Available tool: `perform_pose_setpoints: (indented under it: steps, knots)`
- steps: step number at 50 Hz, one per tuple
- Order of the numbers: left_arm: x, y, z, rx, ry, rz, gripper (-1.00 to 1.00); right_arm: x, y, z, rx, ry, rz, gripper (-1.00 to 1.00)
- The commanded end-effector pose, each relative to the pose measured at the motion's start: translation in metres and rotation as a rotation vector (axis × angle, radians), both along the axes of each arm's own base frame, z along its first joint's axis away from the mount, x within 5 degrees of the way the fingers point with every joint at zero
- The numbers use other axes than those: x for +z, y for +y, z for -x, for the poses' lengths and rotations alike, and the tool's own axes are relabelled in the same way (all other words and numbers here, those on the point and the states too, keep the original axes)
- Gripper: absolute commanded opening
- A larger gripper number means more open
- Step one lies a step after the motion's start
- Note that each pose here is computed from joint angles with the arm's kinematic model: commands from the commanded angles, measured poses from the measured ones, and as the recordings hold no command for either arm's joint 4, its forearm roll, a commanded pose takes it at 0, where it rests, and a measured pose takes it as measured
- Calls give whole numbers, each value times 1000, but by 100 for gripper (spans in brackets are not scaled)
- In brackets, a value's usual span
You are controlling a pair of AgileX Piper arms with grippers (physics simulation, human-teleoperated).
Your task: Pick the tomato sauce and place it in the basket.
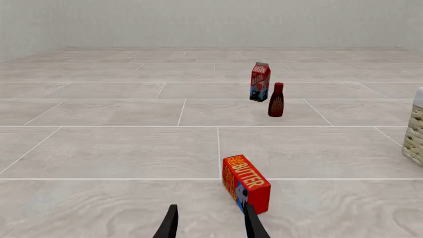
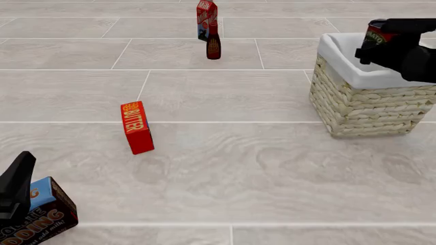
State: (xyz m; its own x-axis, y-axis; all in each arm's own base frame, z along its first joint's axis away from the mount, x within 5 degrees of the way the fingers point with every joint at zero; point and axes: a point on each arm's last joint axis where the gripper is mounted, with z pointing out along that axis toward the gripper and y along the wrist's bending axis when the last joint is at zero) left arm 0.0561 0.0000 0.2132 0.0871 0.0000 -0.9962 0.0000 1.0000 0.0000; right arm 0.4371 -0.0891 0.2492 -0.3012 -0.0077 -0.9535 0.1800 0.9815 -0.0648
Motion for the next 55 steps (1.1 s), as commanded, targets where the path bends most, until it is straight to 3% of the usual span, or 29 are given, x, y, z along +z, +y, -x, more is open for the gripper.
perform_pose_setpoints:
  steps: [1,4,5,55]
  knots:
    - [0,0,0,0,0,0,100,-1,-1,-2,-5,-4,-15,-100]
    - [0,0,0,0,0,0,100,0,-1,-1,-5,-1,-10,-100]
    - [0,0,0,0,0,0,100,-2,1,-2,1,4,-10,100]
    - [0,0,0,0,0,0,100,11,14,4,30,-17,1,100]
